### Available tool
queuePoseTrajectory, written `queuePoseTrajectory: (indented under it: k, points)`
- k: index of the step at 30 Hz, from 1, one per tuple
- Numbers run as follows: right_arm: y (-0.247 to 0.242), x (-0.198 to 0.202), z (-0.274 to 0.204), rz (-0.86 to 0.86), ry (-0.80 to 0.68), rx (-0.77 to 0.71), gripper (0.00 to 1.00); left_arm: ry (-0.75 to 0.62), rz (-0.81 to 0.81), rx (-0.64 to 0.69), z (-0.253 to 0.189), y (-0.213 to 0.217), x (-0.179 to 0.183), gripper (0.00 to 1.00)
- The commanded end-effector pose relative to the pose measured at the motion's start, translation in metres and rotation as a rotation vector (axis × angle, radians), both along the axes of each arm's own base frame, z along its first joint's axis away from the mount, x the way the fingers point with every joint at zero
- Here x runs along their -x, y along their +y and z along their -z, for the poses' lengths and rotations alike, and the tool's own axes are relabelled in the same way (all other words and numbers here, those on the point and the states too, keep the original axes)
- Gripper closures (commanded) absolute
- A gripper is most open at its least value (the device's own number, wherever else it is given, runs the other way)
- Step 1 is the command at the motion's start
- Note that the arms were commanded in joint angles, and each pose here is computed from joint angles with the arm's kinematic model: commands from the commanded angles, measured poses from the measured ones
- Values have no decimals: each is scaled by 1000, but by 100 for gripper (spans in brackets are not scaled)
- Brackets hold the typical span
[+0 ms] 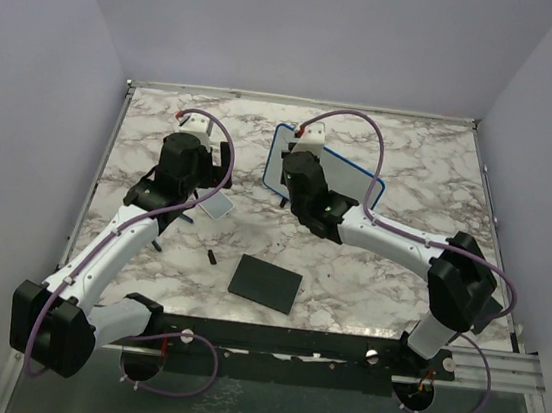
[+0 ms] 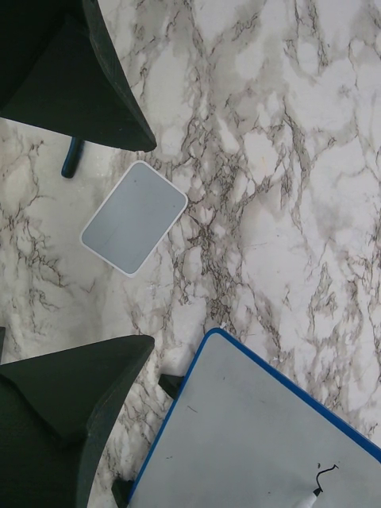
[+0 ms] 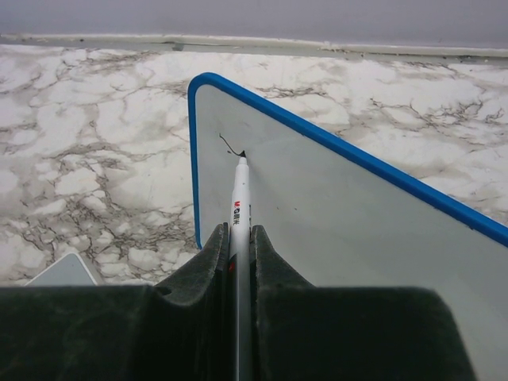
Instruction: Write a sentence on the whiteboard
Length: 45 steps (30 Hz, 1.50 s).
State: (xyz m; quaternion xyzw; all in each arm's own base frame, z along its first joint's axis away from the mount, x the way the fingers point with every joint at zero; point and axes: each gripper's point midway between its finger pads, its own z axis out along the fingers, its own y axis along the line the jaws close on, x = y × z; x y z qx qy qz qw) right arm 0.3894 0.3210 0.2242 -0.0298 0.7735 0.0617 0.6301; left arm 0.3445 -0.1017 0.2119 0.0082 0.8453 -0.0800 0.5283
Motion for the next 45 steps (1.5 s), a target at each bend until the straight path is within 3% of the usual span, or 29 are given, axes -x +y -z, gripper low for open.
queuePoseTrajectory:
  k: [1,6,45]
  points:
    - [2,7,-7,-55,-7,-18,100,-17,21,8,-3,-3,2,1]
    - [14,14,-8,-128,-7,-20,100,-17,21,9,-4,-3,2,1]
    - [10,-6,-5,-50,-40,24,100,-17,27,6,-3,-4,2,1]
